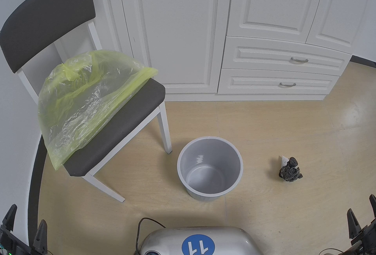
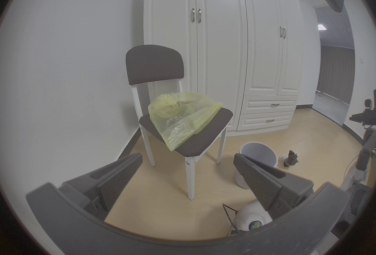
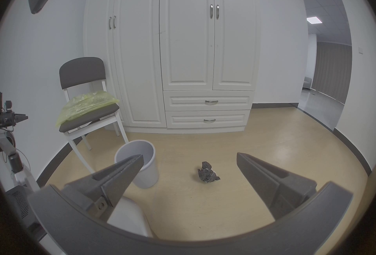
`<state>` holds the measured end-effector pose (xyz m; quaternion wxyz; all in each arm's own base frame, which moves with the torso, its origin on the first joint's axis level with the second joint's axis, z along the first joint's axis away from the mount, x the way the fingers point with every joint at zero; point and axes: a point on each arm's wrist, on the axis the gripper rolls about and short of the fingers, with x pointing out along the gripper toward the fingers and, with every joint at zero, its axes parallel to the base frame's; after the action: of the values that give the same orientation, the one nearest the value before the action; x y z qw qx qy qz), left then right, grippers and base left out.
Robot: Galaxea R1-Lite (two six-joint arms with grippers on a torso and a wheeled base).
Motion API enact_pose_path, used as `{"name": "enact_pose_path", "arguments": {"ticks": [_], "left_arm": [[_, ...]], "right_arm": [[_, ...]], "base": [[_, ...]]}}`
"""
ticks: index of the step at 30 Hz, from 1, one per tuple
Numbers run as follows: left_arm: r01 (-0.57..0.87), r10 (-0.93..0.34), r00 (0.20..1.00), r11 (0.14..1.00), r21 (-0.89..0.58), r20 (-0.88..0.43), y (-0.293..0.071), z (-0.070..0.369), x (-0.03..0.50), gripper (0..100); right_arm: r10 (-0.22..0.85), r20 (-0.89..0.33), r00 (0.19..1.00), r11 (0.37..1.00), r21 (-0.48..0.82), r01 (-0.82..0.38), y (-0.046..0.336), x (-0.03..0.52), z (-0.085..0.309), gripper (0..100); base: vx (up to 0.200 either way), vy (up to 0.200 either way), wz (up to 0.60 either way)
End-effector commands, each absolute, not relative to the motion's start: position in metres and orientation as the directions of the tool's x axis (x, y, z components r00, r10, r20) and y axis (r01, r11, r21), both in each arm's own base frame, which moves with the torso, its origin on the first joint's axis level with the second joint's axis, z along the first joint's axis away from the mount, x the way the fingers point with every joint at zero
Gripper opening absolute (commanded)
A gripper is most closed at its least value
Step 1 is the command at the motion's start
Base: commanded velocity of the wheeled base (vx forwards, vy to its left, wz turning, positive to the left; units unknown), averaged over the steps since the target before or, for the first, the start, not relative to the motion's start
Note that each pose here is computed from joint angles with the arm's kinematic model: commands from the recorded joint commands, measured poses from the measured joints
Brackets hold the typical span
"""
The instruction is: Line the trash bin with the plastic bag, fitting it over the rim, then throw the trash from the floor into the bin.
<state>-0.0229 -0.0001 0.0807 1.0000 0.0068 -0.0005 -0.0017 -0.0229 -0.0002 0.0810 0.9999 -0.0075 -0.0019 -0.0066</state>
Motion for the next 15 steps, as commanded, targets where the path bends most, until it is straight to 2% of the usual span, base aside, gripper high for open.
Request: {"name": "enact_pose_path", "arguments": {"ticks": [1, 12, 15], "left_arm": [[0.003, -0.003, 1.000, 1.000, 0.015, 0.000, -0.0001, 0.0755, -0.0228, 100], [0.009, -0.009, 1.000, 1.000, 0.029, 0.002, -0.0003, 0.0756, -0.0228, 100], [0.014, -0.014, 1.000, 0.999, 0.038, 0.005, -0.0004, 0.0760, -0.0228, 100]], "right_arm": [[-0.020, -0.003, 1.000, 1.000, -0.015, 0.020, 0.0000, -0.0223, 0.0759, 100], [-0.015, -0.038, 0.999, 0.999, -0.038, 0.014, 0.0006, -0.0196, 0.0767, 100], [-0.008, -0.017, 1.000, 0.999, -0.038, 0.007, 0.0006, -0.0209, 0.0768, 100]], "base": [[0.000, 0.000, 0.00], [0.000, 0.000, 0.00], [0.000, 0.000, 0.00]]}}
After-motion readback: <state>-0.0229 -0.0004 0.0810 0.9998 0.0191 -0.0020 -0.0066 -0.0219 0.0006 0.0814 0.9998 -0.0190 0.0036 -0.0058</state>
